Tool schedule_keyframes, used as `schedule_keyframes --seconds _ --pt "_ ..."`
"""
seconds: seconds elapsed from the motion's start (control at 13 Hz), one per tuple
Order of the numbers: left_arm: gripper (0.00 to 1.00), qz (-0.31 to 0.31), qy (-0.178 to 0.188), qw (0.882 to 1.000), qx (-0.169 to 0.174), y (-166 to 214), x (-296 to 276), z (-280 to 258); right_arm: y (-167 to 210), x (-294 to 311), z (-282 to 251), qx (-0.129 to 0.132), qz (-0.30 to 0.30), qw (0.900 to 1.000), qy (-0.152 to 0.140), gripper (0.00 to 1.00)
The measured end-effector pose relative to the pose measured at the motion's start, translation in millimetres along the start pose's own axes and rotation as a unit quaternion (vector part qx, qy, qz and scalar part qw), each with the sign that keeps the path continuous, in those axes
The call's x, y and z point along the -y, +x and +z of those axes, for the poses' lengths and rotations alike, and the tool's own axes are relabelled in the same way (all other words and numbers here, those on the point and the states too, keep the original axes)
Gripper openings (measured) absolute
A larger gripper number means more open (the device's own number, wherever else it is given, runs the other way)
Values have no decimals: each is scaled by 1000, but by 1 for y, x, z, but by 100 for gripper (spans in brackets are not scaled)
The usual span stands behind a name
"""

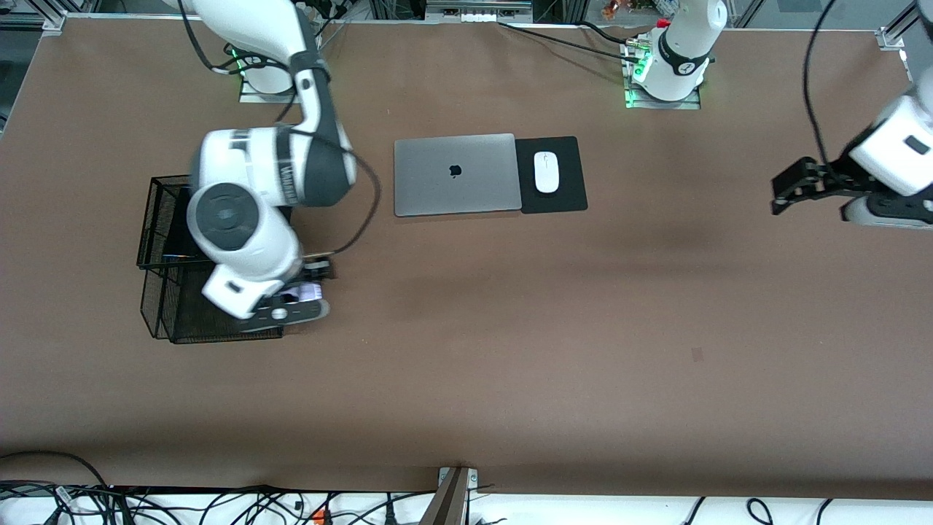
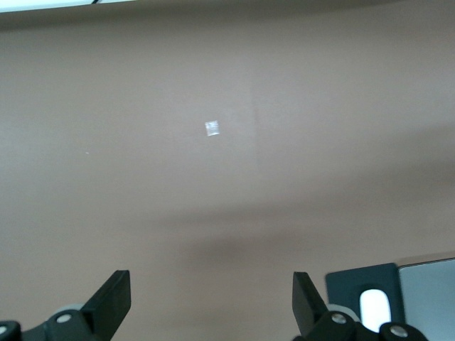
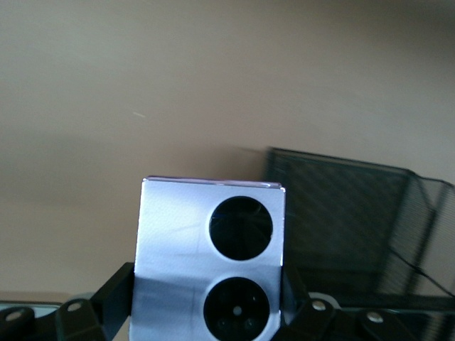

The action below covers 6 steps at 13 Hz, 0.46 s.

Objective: Place phones with both arms
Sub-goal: 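Carry the white phone into the mesh basket with the right gripper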

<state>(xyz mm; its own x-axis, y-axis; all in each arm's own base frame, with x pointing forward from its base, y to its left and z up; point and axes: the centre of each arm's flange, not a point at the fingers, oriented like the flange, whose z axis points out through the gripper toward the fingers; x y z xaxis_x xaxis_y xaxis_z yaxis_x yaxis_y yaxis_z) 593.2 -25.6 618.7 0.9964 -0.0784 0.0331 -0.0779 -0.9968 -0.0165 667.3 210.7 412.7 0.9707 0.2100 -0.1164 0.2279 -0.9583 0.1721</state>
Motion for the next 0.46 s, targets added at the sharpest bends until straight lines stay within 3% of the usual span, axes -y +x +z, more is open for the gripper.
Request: schedule_keyframes --seconds 0.23,0.46 --pt "100 -11 0 1000 -12 5 14 2 -14 -71 44 45 9 999 -2 85" --pt "100 -20 -1 1000 -19 8 18 5 -24 -115 87 54 12 998 15 85"
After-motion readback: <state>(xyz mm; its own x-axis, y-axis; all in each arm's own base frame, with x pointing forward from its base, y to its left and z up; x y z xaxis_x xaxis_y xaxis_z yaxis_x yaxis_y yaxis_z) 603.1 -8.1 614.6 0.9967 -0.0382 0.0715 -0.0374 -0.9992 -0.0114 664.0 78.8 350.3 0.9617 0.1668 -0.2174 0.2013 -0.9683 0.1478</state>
